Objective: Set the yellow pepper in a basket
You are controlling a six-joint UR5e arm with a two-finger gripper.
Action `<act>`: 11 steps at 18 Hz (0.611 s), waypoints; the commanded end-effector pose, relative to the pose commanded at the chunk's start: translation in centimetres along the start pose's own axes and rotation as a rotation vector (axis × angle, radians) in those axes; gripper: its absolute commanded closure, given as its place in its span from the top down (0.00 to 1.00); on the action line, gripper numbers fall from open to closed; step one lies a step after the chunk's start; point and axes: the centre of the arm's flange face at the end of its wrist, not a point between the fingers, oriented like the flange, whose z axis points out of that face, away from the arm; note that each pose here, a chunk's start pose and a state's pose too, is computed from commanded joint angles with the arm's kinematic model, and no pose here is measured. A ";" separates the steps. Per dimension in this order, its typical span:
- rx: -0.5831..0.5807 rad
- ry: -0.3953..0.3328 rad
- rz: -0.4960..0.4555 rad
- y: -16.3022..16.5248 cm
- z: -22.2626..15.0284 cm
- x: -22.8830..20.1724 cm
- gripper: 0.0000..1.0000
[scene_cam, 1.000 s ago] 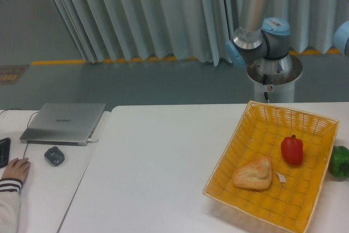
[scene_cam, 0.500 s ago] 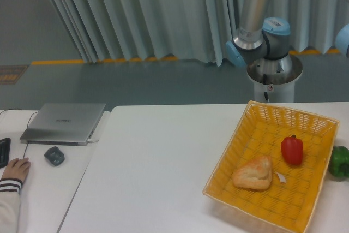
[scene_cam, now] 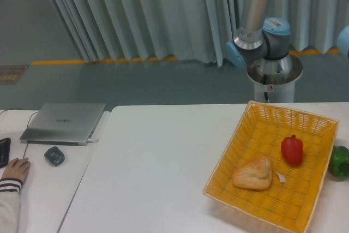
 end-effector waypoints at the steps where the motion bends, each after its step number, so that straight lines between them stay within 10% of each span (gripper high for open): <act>1: 0.000 0.000 0.000 0.0 0.0 0.0 0.42; 11: 0.001 0.001 0.005 0.0 0.1 0.0 0.37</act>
